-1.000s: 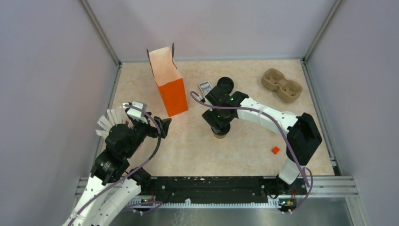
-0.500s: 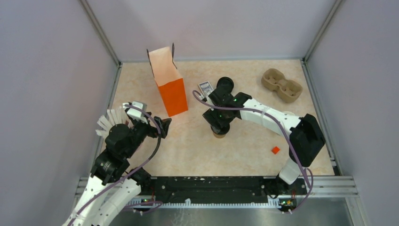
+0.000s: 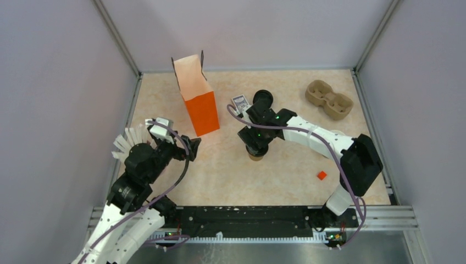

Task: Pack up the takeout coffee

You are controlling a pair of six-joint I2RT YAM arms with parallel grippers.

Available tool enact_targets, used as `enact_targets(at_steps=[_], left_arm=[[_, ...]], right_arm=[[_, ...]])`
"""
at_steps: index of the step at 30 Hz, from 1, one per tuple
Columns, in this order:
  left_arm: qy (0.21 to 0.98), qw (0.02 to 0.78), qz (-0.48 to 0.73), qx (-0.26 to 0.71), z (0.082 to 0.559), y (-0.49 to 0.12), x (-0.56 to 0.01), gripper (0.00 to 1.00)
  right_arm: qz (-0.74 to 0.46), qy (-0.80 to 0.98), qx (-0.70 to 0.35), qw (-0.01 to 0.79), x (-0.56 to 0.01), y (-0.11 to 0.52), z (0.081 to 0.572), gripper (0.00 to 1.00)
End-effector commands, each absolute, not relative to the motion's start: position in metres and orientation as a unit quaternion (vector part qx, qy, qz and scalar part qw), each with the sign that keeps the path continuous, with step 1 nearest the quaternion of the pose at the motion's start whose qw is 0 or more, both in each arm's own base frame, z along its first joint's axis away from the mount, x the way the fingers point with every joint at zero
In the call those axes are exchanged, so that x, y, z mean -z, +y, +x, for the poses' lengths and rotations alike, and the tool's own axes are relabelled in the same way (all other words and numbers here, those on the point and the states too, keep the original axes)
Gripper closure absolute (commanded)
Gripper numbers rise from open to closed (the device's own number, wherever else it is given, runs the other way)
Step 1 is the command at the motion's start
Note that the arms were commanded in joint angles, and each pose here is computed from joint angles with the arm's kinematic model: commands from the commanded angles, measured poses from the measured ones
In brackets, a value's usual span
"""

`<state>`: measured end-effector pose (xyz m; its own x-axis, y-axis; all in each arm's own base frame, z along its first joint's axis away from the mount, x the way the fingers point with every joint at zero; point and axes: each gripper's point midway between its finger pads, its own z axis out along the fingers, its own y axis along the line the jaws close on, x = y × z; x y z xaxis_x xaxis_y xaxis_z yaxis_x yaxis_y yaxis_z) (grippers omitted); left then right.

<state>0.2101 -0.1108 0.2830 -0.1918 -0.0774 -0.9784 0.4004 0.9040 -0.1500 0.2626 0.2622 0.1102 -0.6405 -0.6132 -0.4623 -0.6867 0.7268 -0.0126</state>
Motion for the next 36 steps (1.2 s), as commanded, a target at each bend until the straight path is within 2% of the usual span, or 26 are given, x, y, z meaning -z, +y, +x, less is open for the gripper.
enact_targets(at_steps=[1, 9, 12, 26, 29, 31, 36], left_arm=[[0.747, 0.624, 0.112, 0.199, 0.214, -0.117, -0.285, 0.01], [0.746, 0.627, 0.108, 0.197, 0.213, -0.115, -0.285, 0.01], [0.747, 0.626, 0.110, 0.197, 0.213, -0.116, -0.285, 0.01], [0.745, 0.618, 0.125, 0.215, 0.211, -0.124, -0.295, 0.01], [0.752, 0.588, 0.148, 0.259, 0.207, -0.145, -0.302, 0.02], [0.763, 0.557, 0.161, 0.285, 0.208, -0.160, -0.301, 0.04], [0.800, 0.458, 0.182, 0.342, 0.218, -0.200, -0.277, 0.15]], right_arm=[[-0.347, 0.924, -0.042, 0.158, -0.068, 0.236, 0.249, 0.26], [-0.330, 0.910, -0.098, 0.233, -0.120, 0.259, 0.262, 0.17], [-0.323, 0.906, -0.097, 0.256, -0.135, 0.261, 0.269, 0.05], [-0.311, 0.895, -0.117, 0.299, -0.190, 0.266, 0.275, 0.04], [-0.285, 0.895, -0.126, 0.319, -0.201, 0.254, 0.277, 0.07], [-0.264, 0.895, -0.139, 0.332, -0.206, 0.245, 0.281, 0.13], [-0.214, 0.894, -0.189, 0.346, -0.201, 0.227, 0.281, 0.42]])
